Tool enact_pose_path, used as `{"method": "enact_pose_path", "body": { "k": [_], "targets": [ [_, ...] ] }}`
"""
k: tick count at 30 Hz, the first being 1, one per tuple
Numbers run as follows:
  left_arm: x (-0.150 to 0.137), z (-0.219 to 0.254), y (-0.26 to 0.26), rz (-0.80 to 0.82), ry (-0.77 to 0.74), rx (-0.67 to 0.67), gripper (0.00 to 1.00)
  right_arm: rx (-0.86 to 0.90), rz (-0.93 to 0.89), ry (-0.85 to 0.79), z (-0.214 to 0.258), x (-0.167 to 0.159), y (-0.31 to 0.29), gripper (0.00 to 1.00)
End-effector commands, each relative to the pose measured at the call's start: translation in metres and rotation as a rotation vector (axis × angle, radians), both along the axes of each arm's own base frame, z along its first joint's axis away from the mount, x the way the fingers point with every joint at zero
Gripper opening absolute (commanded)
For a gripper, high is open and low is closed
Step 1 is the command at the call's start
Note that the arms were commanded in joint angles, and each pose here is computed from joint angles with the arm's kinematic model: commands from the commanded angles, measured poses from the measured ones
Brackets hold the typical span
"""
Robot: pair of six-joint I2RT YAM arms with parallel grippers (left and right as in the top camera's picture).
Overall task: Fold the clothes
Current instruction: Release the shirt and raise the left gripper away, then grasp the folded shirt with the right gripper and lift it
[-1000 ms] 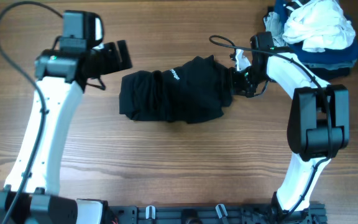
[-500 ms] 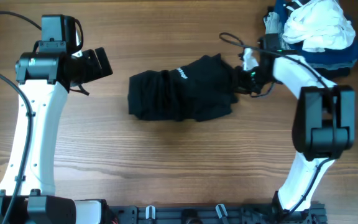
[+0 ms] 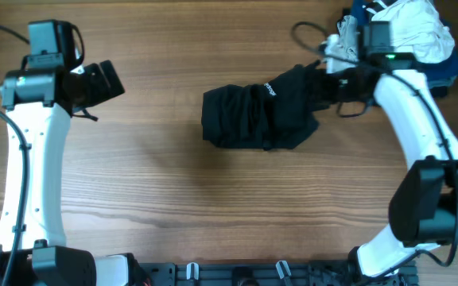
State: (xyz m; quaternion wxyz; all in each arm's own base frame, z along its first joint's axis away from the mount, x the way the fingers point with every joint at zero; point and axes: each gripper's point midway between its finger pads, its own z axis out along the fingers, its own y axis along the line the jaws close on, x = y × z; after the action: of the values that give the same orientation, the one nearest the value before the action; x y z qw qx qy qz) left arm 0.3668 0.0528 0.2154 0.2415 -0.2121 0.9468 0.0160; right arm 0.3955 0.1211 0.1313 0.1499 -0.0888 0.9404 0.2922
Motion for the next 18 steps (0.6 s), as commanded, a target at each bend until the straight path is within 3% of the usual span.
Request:
{"method": "enact_pose_path", "body": {
  "k": [1, 10, 18],
  "targets": [
    [-0.002, 0.002, 0.022, 0.051, -0.001, 0.021, 1.00, 0.008, 0.148, -0.054, 0.014, -0.015, 0.057, 0.04],
    [-0.003, -0.020, 0.042, 0.104, 0.056, 0.011, 1.00, -0.130, 0.242, -0.220, 0.015, -0.030, 0.154, 0.04],
    [0.004, -0.056, 0.043, 0.103, 0.146, -0.003, 1.00, -0.076, 0.305, -0.360, 0.019, -0.025, 0.208, 0.04]
  ]
}}
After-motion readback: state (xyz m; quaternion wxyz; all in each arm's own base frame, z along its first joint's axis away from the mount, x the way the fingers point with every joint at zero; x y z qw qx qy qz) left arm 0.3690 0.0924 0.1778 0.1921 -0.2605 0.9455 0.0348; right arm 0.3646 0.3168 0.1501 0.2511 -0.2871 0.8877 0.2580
